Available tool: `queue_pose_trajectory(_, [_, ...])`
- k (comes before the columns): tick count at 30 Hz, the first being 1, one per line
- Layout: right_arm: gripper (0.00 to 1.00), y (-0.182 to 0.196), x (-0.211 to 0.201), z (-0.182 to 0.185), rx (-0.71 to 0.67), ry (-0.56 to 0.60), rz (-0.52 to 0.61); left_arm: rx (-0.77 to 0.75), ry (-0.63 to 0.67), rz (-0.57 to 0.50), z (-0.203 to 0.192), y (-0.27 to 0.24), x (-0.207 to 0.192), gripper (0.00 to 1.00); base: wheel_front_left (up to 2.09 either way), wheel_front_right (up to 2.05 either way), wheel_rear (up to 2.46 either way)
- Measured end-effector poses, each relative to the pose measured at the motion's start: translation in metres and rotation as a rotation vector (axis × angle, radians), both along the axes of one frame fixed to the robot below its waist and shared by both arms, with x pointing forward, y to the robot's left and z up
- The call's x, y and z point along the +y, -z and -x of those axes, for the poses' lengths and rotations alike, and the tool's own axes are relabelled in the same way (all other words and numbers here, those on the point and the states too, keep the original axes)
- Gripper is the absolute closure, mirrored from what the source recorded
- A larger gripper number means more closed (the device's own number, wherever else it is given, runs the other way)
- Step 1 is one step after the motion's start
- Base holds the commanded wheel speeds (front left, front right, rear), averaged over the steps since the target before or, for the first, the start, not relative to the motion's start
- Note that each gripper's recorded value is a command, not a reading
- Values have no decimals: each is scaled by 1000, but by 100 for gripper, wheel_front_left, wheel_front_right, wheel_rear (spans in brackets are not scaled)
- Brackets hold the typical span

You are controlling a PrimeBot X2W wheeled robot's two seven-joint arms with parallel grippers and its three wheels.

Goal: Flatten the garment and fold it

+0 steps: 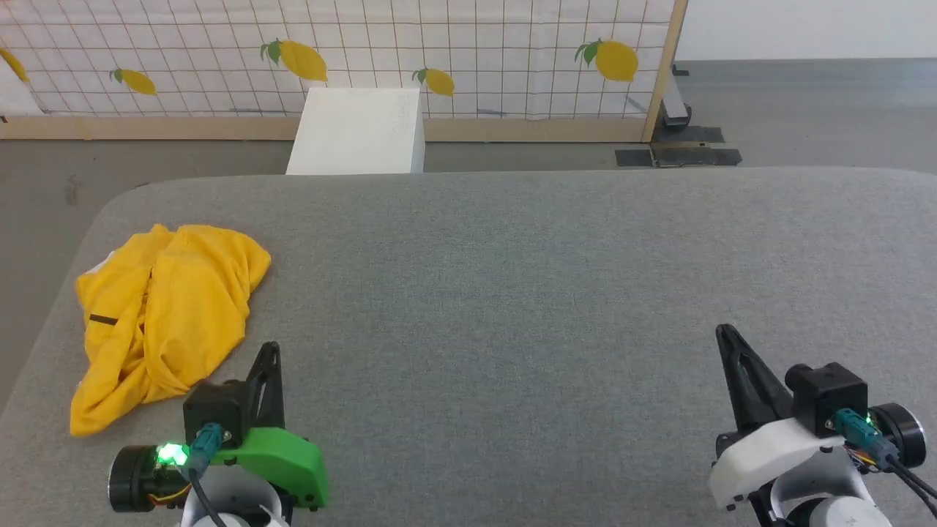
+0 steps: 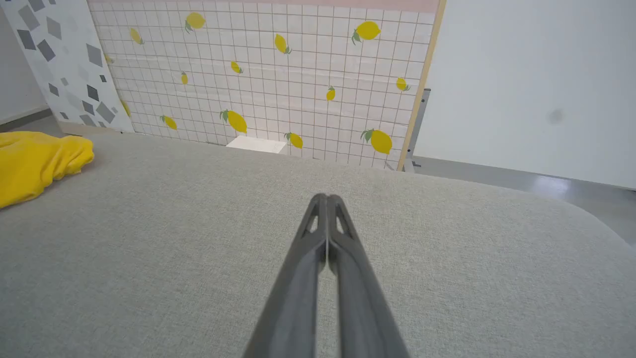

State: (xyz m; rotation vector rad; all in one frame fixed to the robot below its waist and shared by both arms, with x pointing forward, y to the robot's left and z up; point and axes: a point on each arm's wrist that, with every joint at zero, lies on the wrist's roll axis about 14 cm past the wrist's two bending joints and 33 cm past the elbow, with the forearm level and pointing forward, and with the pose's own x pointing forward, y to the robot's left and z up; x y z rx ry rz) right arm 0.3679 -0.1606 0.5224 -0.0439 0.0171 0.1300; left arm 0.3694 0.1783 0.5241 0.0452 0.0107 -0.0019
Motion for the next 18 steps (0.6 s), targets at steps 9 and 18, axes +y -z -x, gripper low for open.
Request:
queue_pose_trajectory(9, [100,0,0,0,0,0,0,0,0,0,0,0,0,100,0,0,0])
queue_pose_trajectory(18, [100,0,0,0,0,0,0,0,0,0,0,0,0,100,0,0,0])
